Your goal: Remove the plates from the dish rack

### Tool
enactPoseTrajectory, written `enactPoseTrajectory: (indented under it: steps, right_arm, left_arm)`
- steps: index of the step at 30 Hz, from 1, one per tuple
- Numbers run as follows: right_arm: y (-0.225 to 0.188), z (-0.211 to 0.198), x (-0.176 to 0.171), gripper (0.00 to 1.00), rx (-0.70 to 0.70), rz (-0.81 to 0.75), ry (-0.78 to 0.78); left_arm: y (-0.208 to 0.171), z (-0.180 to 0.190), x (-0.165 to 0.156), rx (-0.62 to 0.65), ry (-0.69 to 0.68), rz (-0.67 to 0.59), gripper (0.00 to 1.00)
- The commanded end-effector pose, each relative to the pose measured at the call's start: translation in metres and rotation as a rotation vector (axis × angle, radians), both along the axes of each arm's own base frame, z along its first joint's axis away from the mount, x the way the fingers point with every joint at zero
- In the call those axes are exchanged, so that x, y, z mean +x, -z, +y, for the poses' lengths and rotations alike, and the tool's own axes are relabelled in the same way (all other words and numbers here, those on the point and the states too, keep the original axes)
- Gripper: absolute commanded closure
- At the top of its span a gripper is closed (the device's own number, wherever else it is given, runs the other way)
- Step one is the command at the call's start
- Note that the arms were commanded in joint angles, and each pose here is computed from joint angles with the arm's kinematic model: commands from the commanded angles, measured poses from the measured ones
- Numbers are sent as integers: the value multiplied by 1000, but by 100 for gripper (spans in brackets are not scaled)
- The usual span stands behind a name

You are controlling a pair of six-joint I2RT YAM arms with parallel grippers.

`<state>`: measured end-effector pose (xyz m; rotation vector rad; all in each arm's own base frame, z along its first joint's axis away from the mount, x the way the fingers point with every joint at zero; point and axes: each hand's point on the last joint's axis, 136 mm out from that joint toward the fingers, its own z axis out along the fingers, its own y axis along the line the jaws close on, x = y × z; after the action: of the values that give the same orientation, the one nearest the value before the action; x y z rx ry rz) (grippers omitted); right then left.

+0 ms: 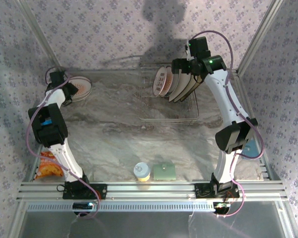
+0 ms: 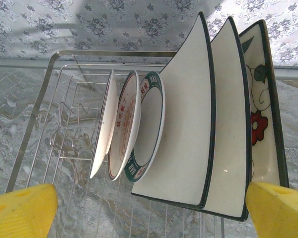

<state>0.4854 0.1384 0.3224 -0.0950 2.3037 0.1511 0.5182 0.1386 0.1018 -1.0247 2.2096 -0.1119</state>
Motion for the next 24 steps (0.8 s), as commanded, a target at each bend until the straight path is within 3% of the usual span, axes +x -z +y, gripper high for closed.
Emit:
enactPoseTrajectory:
  steps: [1,11,16,23,24]
  right_arm:
    - [-9,-1,-4,0,14,-18,-7]
    - [-8,0,-4,0,18,-18,-9]
    - [-10,0,-4,0,20,-21,-8]
    - [-5,6,3,0,-20,-6,3]
    - [-4,10,5,0,-29,-4,-1]
  left_arm:
    - [-14,0,7,47,32,0,32]
    - [-9,-2,5,81,61,42,32]
    - [-29,-7,5,166,98,49,30]
    - [-99,-55,1,332,338,97,1]
    - [-106,-66,-4,346,382,122,1]
